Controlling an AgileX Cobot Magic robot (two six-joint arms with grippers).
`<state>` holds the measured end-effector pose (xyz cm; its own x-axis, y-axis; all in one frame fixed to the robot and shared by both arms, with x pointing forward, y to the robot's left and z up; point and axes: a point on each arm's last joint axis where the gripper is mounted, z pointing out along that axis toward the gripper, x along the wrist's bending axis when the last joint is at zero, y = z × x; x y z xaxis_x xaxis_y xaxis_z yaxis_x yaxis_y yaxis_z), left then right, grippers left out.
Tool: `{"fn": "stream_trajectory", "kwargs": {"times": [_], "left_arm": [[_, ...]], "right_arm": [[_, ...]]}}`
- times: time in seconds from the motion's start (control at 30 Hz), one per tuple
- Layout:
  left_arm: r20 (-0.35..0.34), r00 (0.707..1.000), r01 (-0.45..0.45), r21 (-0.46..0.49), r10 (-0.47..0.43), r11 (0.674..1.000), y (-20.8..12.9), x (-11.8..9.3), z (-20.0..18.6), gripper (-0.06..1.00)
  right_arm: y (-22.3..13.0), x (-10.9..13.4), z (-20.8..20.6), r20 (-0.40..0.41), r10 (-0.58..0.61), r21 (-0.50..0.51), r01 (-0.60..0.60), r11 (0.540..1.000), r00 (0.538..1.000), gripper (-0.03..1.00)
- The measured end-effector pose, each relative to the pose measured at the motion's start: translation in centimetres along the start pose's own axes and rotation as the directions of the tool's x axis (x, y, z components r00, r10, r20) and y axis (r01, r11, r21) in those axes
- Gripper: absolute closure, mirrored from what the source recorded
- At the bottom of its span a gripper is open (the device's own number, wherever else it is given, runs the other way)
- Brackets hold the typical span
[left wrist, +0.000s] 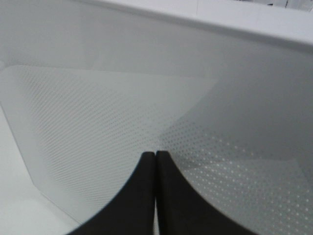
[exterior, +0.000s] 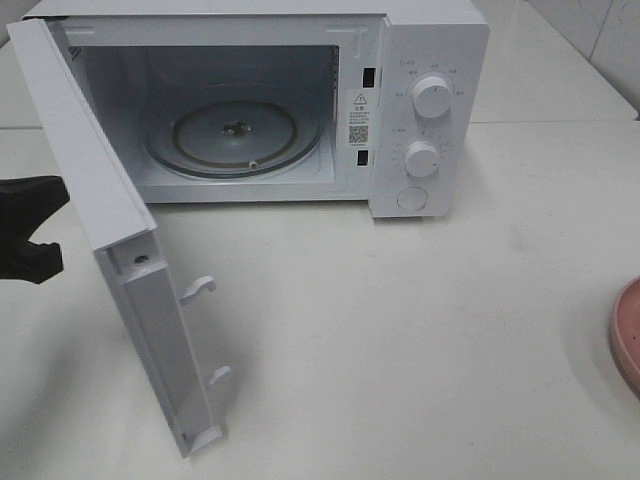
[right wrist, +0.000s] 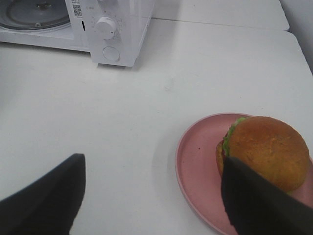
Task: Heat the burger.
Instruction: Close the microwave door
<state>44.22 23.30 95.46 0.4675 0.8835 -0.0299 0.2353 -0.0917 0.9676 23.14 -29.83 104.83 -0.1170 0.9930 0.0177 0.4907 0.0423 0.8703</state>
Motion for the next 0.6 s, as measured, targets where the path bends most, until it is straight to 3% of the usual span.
{"fn": "stream_trajectory", "kwargs": {"times": [0.6], "left_arm": [[0.031,0.998,0.050,-0.005,-0.049,0.999,1.3,-3.7,5.0,0.94]], "right_arm": [[0.0,0.0,0.0,0.000,0.000,0.000,0.000,1.000,1.000,0.23]]}}
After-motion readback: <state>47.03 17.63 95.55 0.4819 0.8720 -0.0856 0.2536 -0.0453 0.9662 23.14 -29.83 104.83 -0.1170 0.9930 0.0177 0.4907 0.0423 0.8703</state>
